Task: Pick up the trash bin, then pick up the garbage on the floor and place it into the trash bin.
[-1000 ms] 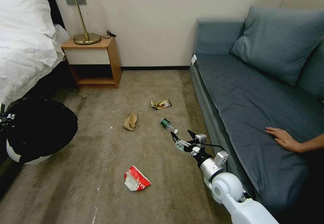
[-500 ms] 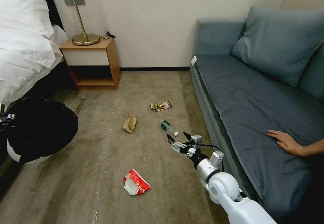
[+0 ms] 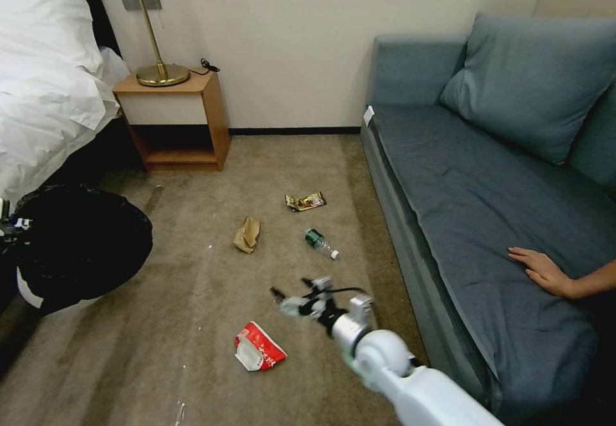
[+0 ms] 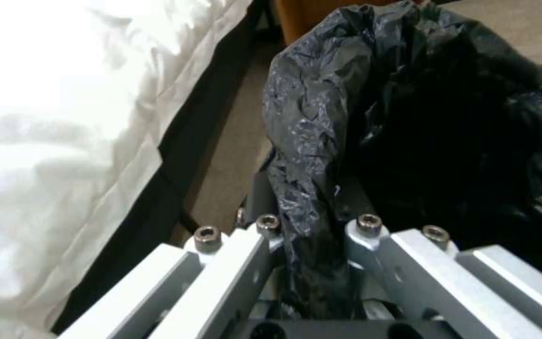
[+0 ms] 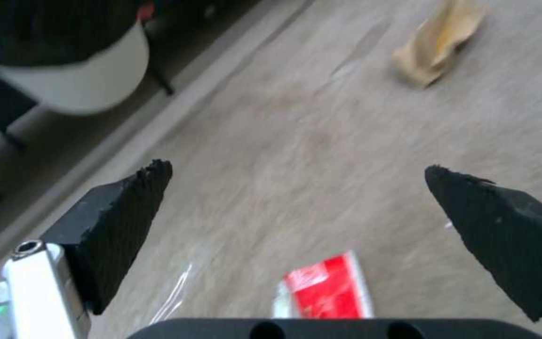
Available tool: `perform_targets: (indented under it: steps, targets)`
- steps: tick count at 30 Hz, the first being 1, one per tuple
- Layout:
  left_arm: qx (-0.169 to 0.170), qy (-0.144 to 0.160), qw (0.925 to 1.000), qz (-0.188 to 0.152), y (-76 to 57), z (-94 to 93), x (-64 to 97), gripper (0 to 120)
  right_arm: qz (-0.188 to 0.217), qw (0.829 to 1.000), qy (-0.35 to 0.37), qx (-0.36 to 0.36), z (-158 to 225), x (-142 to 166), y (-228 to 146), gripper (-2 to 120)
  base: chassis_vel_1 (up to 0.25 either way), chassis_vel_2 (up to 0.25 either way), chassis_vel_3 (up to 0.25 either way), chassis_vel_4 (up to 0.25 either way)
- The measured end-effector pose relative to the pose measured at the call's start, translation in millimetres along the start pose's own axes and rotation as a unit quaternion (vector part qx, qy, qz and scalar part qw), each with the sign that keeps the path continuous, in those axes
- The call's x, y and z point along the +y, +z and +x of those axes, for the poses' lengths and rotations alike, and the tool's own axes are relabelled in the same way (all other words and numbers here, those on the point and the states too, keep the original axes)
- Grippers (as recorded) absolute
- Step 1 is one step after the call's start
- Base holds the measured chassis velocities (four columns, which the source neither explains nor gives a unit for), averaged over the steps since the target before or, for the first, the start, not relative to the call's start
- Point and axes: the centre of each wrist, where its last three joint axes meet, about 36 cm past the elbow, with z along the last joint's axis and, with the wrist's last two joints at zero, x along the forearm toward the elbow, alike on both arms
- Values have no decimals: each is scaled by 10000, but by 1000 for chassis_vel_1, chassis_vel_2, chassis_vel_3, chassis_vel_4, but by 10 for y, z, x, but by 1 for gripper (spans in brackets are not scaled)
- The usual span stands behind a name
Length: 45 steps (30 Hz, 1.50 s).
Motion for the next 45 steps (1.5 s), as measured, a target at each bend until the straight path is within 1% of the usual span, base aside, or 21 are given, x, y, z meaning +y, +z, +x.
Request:
perform_targets:
  steps: [4, 6, 8, 10, 16, 17, 18, 21, 27, 29, 35, 37, 38, 40, 45]
  targets:
    - [-19, 18, 10000, -26, 14, 23, -40, 4, 59, 9997, -117, 198, -130, 31, 111, 100, 0, 0, 0, 0]
    - [-33, 17, 10000, -62, 34, 51, -61, 4, 211, 9986, -229, 418, -253, 56, 231, 100, 0, 0, 0, 0]
    - [-42, 22, 10000, -72, 37, 63, -68, 4, 248, 9983, -250, 471, -282, 57, 261, 100, 0, 0, 0, 0]
    - [-94, 56, 9999, -105, 25, 118, -93, 4, 457, 9963, -256, 685, -353, 8, 385, 100, 0, 0, 0, 0]
    - [-119, 117, 9998, -141, 18, 156, -130, 4, 662, 9936, -218, 886, -388, -86, 510, 100, 0, 0, 0, 0]
    - [-125, 137, 9997, -148, 24, 168, -150, 4, 746, 9922, -178, 985, -407, -137, 576, 100, 0, 0, 0, 0]
    - [-110, 181, 9996, -177, 50, 183, -197, 4, 931, 9894, -152, 1104, -451, -204, 689, 100, 0, 0, 0, 0]
    - [-102, 219, 9995, -201, 62, 197, -232, 4, 1049, 9872, -138, 1190, -502, -234, 795, 100, 0, 0, 0, 0]
    - [-90, 240, 9994, -213, 77, 212, -254, 4, 1098, 9863, -180, 1216, -579, -231, 854, 100, 0, 0, 0, 0]
    - [-75, 248, 9994, -216, 96, 229, -265, 4, 1189, 9851, -223, 1221, -635, -286, 909, 100, 0, 0, 0, 0]
    - [-69, 260, 9994, -216, 113, 244, -272, 4, 1238, 9842, -192, 1250, -660, -383, 985, 100, 0, 0, 0, 0]
    - [-77, 270, 9994, -214, 131, 244, -279, 4, 1304, 9837, -97, 1232, -700, -527, 997, 100, 0, 0, 0, 0]
    - [-77, 270, 9994, -214, 131, 244, -279, 4, 1304, 9837, -97, 1232, -700, -527, 997, 100, 0, 0, 0, 0]
    - [-71, 288, 9993, -214, 139, 242, -287, 4, 1350, 9833, 0, 1218, -725, -646, 998, 100, 0, 0, 0, 0]
    - [-93, 303, 9992, -223, 112, 231, -285, 4, 1325, 9837, 53, 1215, -725, -737, 986, 100, 0, 0, 0, 0]
